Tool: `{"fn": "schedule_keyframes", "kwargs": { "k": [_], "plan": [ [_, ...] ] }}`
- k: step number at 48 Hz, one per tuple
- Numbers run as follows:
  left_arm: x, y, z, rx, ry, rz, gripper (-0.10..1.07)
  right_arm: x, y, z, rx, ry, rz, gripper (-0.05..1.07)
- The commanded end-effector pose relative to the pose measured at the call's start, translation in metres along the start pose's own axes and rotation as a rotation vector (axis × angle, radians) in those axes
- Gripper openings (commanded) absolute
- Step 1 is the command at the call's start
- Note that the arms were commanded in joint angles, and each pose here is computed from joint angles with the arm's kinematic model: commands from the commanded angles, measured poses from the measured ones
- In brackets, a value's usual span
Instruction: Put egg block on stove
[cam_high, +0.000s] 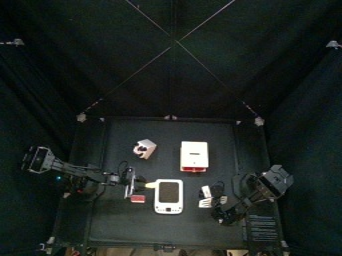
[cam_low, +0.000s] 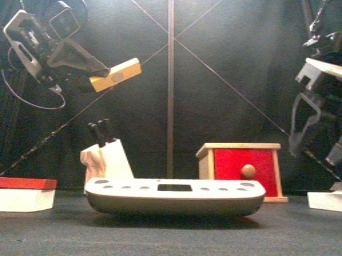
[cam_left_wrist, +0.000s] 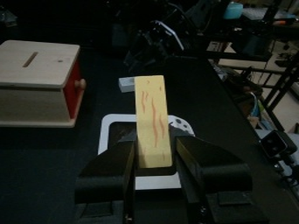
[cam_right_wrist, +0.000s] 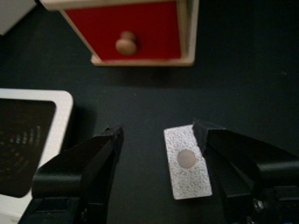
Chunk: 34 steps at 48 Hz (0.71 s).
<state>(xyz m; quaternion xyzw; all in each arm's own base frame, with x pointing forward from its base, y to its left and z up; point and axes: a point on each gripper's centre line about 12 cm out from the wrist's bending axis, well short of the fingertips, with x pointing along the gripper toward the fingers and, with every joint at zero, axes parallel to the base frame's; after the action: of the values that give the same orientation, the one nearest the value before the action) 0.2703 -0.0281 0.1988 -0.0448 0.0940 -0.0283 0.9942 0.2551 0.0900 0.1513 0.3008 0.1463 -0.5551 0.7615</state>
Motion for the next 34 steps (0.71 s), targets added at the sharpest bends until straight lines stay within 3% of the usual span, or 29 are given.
{"fn": "schedule_keyframes", "kwargs": {
  "k": [1,11,18,26,34],
  "plan": [
    [0.001,-0.001,0.006,-0.005,-0.024,0.0,0.32,-0.009,0.005,0.024,0.049,-0.019,0.061,0.95],
    [0.003,-0.001,0.004,0.0,-0.013,-0.002,0.32,-0.017,0.008,0.056,0.094,-0.05,0.19,0.95],
    [0.004,-0.001,0.002,0.001,-0.009,0.0,0.32,-0.017,0.004,0.066,0.103,-0.064,0.23,0.95],
    [0.005,-0.001,0.002,0.002,-0.004,0.001,0.32,-0.017,0.0,0.068,0.092,-0.039,0.281,0.95],
    [0.005,-0.001,0.001,-0.001,-0.003,0.002,0.32,-0.017,0.01,0.06,0.088,0.058,0.34,0.95]
  ]
}}
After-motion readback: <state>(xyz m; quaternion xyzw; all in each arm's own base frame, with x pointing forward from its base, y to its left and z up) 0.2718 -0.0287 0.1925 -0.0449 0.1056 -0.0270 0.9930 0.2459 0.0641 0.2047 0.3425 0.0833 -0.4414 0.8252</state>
